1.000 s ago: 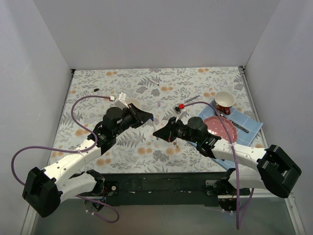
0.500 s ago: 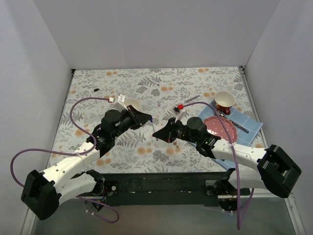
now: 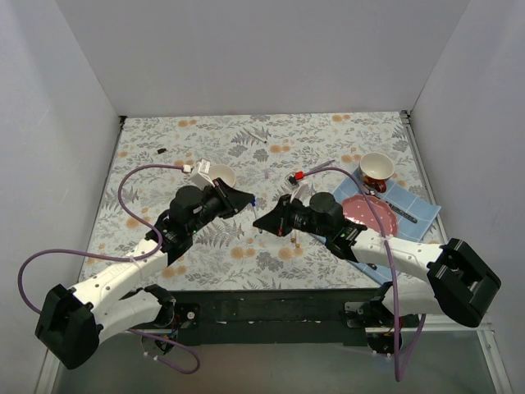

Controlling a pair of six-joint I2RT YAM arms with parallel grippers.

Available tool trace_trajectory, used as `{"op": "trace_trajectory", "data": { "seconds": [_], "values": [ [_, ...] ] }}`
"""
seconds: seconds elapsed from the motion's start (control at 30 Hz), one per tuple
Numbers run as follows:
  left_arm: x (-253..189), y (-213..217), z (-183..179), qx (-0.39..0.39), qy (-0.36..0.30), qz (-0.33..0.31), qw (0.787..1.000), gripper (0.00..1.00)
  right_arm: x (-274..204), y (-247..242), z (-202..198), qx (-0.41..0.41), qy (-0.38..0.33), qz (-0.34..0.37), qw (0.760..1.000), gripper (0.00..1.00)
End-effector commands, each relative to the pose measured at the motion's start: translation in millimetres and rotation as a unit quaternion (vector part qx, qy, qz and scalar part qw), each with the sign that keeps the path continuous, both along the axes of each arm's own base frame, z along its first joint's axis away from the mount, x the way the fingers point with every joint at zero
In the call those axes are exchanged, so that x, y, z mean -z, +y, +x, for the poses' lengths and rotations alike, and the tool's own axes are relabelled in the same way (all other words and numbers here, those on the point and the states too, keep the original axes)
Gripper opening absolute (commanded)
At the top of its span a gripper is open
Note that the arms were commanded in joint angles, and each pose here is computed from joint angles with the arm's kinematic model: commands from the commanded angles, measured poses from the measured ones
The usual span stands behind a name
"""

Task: Insert the pens into the pen caps
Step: Push the cap all the way onto the barrel until it clicks

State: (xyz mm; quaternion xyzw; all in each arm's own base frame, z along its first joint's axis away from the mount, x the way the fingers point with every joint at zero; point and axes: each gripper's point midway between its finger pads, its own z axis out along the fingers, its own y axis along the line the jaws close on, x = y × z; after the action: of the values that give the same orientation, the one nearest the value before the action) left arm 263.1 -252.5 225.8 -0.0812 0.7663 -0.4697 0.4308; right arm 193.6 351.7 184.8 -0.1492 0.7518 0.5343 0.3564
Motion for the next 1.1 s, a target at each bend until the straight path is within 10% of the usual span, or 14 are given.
{"op": "trace_trajectory", "data": {
  "seconds": [0.0,0.33,1.07],
  "values": [
    [4,-3,-12,0.028,0.002,0.005,1.000,0.00,-41,8,14,0.016,-0.041,0.050,0.998,0.01],
    [48,-22,-56,0.164,0.044,0.030,0.985,0.00,-86,3,52,0.056,-0.137,0.034,0.988,0.01],
    [90,-21,-96,0.166,0.135,-0.056,0.975,0.00,-132,4,111,0.117,-0.192,0.056,0.973,0.01]
  ]
}}
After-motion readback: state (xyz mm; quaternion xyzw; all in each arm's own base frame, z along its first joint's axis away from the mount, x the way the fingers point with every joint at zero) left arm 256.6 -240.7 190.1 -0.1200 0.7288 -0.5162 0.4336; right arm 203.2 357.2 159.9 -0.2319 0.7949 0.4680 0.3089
